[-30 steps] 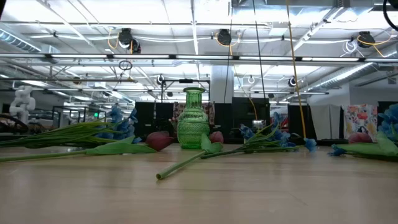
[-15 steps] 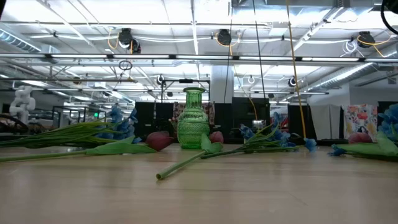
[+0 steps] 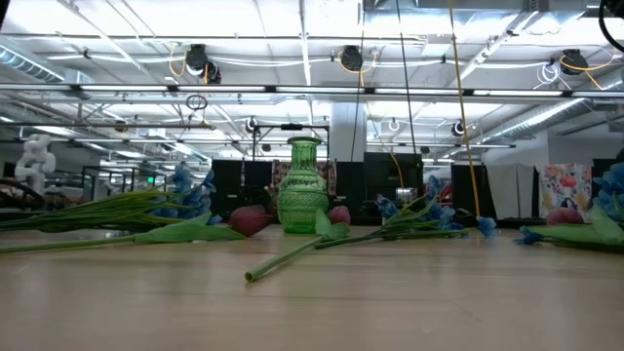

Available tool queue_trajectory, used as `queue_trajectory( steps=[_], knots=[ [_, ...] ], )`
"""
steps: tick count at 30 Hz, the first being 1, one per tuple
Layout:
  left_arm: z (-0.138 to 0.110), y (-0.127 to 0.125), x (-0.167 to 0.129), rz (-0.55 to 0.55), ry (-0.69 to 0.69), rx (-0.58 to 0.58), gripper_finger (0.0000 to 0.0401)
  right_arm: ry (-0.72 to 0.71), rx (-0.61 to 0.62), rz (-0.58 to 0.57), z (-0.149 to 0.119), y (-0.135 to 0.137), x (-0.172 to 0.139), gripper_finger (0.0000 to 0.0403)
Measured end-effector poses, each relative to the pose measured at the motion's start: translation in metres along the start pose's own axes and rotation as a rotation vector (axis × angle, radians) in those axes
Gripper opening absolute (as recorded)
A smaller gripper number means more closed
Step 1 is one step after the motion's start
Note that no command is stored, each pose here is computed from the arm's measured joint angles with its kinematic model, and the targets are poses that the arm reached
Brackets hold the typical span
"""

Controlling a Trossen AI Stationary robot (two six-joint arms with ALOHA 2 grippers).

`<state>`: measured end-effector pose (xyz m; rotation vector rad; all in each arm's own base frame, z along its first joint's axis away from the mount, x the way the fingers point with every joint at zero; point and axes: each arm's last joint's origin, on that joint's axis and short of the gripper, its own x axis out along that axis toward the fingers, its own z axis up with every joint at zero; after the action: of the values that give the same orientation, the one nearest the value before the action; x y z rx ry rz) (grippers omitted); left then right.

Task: Sort flowers into vase by color
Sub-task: Put the left red flower into the yellow vase

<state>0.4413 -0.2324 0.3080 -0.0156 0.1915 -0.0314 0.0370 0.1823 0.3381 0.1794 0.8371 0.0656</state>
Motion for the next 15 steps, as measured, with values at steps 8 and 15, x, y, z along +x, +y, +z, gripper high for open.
queue_trajectory(
  steps=[8, 15],
  knots=[
    [0.000, 0.000, 0.000, 0.000, 0.000, 0.000, 0.0322, -0.015, 0.101, -0.134, 0.001, -0.019, -0.003, 0.0192],
    [0.000, 0.000, 0.000, 0.000, 0.000, 0.006, 0.0322, -0.221, 0.175, -0.047, 0.024, -0.037, -0.023, 0.0192]
  ],
)
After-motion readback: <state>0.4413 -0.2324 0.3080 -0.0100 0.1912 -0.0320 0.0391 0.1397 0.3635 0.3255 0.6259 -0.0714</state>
